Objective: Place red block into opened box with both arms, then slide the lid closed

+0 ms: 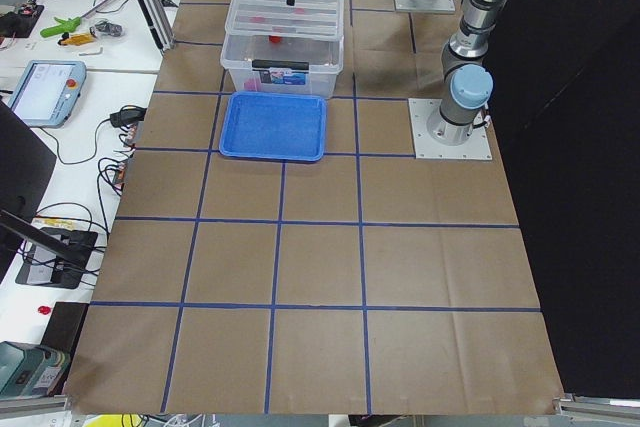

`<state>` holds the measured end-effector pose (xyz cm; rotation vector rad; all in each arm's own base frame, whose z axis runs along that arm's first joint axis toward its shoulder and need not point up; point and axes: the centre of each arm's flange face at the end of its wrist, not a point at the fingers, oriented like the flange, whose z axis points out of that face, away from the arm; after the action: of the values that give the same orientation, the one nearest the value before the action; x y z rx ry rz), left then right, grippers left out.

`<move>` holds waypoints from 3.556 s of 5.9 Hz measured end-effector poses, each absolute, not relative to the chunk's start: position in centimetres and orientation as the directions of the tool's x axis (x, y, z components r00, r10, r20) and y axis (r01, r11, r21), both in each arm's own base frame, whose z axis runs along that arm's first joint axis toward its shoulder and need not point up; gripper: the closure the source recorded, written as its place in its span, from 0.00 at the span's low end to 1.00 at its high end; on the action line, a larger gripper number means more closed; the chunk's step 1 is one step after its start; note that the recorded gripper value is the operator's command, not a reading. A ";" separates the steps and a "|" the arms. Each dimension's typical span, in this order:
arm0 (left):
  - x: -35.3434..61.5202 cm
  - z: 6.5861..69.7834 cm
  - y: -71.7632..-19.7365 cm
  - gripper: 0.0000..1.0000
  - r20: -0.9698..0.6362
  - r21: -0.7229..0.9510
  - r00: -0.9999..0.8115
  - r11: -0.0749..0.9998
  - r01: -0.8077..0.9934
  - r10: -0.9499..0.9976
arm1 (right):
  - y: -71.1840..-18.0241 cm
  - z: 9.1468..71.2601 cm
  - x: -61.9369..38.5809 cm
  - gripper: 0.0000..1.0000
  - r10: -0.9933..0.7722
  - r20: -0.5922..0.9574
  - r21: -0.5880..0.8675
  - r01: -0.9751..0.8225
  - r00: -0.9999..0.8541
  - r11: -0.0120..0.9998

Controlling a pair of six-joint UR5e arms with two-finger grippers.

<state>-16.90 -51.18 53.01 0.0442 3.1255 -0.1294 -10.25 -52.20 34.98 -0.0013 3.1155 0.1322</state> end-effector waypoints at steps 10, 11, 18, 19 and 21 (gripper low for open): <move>-16.9 53.0 -51.2 0.02 -0.014 -0.084 -0.999 0.996 0.030 0.029 | -52.8 33.8 -2.6 0.00 -0.020 -0.139 0.073 -0.031 -0.990 0.997; -16.9 53.0 -51.2 0.02 -0.014 -0.083 -1.000 0.996 0.029 0.028 | -52.9 34.0 -2.3 0.00 -0.028 -0.134 0.070 -0.037 -0.991 0.997; -17.0 52.9 -51.2 0.02 -0.006 -0.081 -0.999 0.996 0.032 0.032 | -48.5 50.3 10.4 0.00 0.026 -0.025 0.004 0.026 -0.999 1.000; -17.1 52.9 -51.2 0.02 -0.005 -0.081 -0.999 0.996 0.033 0.033 | -47.9 51.1 12.4 0.00 0.037 -0.020 0.013 0.037 -0.999 0.999; -17.2 52.8 -51.3 0.02 -0.007 -0.084 -0.999 0.996 0.035 0.034 | -47.4 51.9 13.5 0.00 0.040 -0.012 0.044 0.039 -0.999 0.998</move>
<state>-17.16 -51.33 52.79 0.0544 3.1323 -0.1324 13.54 -47.43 51.92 0.0622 3.1274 0.0687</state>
